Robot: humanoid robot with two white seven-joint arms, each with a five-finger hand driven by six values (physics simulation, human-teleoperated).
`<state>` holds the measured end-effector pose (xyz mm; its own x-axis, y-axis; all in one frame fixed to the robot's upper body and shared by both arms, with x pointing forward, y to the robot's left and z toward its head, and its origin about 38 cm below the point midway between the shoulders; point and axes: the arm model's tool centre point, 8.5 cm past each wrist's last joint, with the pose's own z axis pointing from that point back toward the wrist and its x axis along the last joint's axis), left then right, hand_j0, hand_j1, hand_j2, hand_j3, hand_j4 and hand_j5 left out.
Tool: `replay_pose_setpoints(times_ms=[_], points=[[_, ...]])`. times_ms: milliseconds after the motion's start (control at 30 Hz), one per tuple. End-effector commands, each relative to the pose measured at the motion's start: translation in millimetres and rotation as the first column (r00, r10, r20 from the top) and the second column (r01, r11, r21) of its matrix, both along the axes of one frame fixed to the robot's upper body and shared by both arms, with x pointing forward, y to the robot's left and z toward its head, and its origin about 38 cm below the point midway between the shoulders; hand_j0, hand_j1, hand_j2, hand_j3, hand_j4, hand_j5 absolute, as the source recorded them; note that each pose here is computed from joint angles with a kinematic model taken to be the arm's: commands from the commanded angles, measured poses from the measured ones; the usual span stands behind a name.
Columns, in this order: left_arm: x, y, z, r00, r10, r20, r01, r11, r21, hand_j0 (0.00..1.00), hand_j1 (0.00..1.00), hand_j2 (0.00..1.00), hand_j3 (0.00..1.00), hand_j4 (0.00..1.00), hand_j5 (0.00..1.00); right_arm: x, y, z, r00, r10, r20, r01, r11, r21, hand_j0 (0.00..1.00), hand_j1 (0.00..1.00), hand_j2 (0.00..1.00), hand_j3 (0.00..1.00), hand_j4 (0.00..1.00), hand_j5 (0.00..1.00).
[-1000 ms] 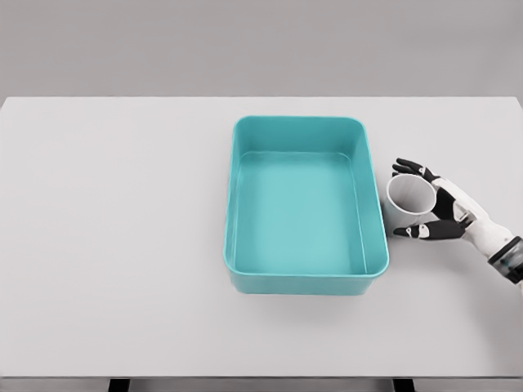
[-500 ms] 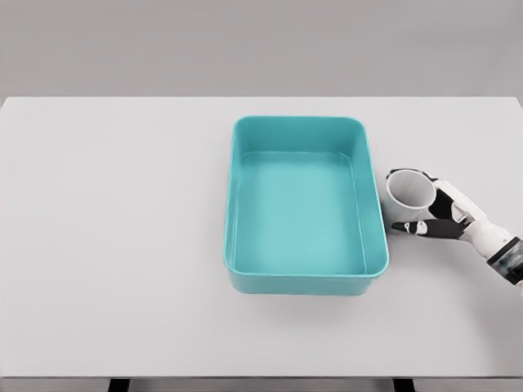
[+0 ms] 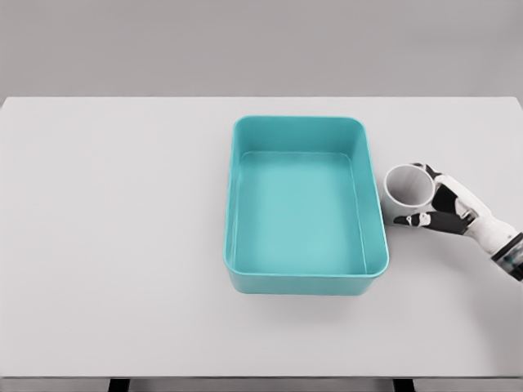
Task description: Put the paper cup into the basket with your right arm
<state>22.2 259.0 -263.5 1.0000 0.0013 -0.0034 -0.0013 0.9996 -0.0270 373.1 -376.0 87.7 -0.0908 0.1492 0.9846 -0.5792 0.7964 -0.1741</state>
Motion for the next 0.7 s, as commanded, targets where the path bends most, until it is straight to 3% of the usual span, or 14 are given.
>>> replay_pose_setpoints(times_ms=[0, 267, 667], points=[[0.0, 0.0, 0.0, 1.000, 0.000, 0.000, 0.000, 1.000, 0.000, 1.00, 1.00, 1.00, 1.00, 1.00, 1.00, 0.6, -0.1, 5.4, 1.000, 0.003, 0.012, -0.003, 1.000, 0.003, 0.51, 0.51, 0.51, 0.51, 0.51, 0.51], [0.0, 0.0, 0.0, 1.000, 0.000, 0.000, 0.000, 1.000, 0.000, 1.00, 1.00, 1.00, 1.00, 1.00, 1.00, 2.4, -3.7, 14.0, 0.999, -0.006, 0.038, 0.006, 1.000, 0.005, 0.50, 0.50, 0.50, 0.50, 0.50, 0.50], [0.9, 0.0, 0.0, 1.000, 0.000, 0.001, 0.000, 1.000, 0.000, 1.00, 1.00, 1.00, 1.00, 1.00, 1.00, 4.0, -3.8, 52.5, 0.989, 0.004, 0.149, -0.005, 1.000, 0.009, 0.49, 0.49, 0.49, 0.49, 0.49, 0.49]])
